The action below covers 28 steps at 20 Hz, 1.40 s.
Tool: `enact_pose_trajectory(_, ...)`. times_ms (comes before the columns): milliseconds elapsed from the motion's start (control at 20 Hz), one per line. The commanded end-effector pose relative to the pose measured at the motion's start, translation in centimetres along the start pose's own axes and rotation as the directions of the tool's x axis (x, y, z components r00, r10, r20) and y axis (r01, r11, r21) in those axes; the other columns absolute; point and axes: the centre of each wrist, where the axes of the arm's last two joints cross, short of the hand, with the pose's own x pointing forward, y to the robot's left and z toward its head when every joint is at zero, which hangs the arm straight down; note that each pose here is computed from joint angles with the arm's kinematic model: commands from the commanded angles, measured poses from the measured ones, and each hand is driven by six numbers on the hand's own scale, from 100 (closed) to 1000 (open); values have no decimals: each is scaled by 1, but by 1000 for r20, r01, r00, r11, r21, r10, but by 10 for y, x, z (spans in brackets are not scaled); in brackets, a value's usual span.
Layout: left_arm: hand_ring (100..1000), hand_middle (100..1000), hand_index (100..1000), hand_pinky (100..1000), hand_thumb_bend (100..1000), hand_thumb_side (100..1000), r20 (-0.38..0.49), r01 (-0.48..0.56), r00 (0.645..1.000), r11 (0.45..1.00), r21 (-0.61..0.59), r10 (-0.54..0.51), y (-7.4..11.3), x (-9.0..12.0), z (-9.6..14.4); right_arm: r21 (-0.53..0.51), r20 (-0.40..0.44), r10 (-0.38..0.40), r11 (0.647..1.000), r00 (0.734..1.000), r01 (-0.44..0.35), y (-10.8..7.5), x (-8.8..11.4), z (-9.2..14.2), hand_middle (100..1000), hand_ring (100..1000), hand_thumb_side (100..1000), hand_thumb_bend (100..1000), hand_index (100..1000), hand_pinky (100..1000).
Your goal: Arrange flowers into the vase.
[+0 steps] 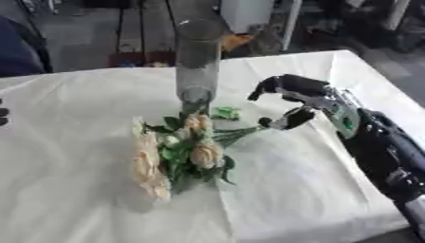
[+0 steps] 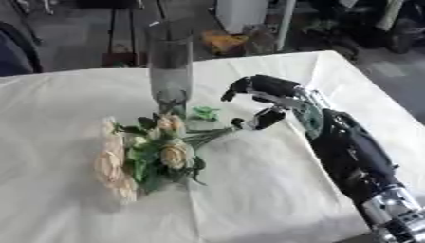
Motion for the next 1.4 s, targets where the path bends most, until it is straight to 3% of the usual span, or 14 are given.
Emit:
enact_pose_trajectory(50, 749, 742, 791, 764, 725, 960, 24, 7, 1000, 1000, -1, -7, 3, 5, -4, 11, 23, 17, 1000, 1000, -18, -11, 0, -3, 667, 749, 308, 350, 821, 781)
enact_pose_trajectory(1400, 749, 742, 791, 764, 723, 960, 28, 2, 1000, 1000, 1, -2, 3, 6, -5, 150, -6, -75, 986, 997, 75, 33, 3, -10, 656, 744, 306, 345, 803, 782)
